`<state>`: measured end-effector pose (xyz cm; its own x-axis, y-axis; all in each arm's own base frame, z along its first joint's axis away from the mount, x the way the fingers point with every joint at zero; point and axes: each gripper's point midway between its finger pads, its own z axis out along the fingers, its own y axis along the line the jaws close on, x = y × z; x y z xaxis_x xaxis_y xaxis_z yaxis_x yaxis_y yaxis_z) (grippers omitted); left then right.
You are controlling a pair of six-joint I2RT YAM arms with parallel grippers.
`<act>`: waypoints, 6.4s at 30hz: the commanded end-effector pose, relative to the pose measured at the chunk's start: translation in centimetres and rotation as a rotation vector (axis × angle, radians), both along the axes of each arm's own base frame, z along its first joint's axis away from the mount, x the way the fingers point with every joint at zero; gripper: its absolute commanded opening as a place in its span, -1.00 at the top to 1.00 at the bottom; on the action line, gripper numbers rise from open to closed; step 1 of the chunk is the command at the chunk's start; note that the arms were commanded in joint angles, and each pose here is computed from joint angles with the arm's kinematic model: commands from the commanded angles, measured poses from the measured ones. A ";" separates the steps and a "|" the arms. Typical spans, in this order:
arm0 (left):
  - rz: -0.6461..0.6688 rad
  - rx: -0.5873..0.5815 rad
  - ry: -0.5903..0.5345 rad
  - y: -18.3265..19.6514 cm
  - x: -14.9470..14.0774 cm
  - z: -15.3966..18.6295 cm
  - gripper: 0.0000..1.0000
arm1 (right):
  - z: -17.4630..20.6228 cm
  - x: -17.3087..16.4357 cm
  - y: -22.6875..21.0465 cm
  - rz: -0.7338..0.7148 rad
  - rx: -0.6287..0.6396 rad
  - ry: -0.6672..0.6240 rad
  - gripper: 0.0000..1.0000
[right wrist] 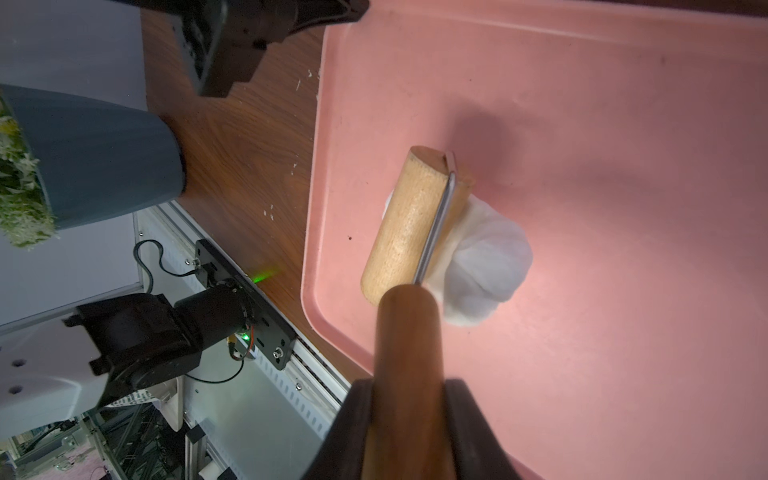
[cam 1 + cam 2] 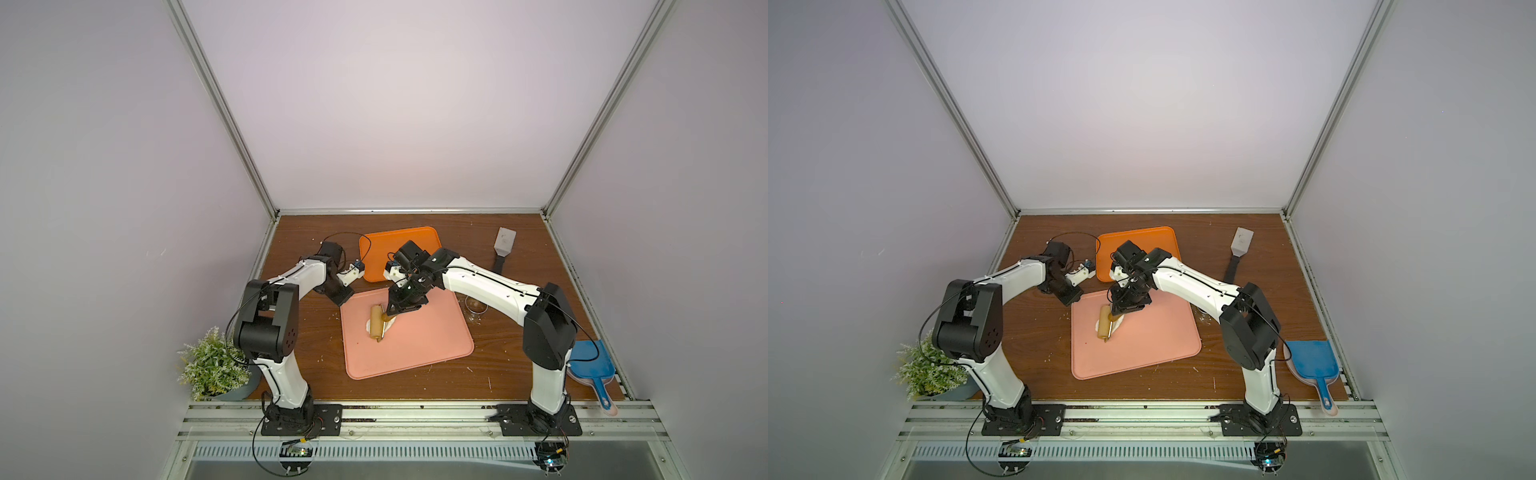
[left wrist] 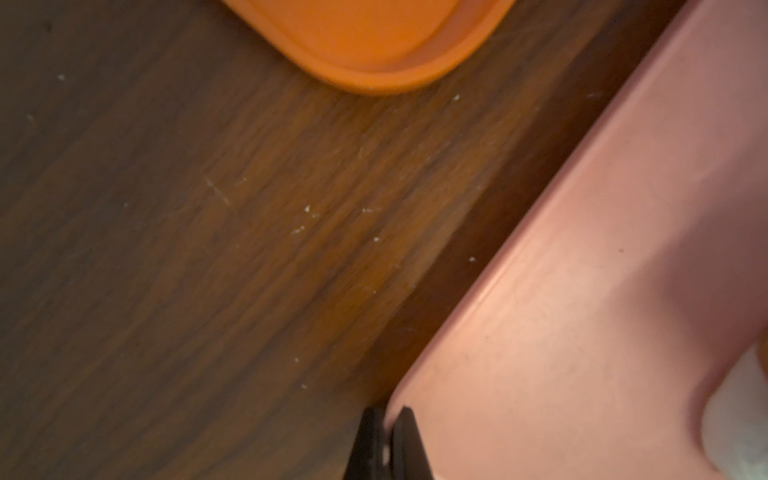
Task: Roll out the dumpling wrappers from the dough
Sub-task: Flatten out the dough on the work surface.
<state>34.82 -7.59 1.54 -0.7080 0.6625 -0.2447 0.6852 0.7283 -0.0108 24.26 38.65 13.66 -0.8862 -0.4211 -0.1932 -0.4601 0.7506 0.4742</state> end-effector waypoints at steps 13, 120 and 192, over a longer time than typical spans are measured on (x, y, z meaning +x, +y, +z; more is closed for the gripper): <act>-0.037 0.045 0.162 -0.4 -3.7 -6.6 1.00 | 8.4 1.2 -2.6 -0.026 -0.002 -0.198 1.00; -0.037 0.042 0.164 -0.4 -3.7 -6.6 1.00 | -4.3 -0.2 -11.1 -0.509 -0.189 0.124 1.00; -0.009 0.046 0.168 0.2 -3.4 -6.7 1.00 | -10.1 -10.2 -29.7 -0.521 -0.836 0.285 1.00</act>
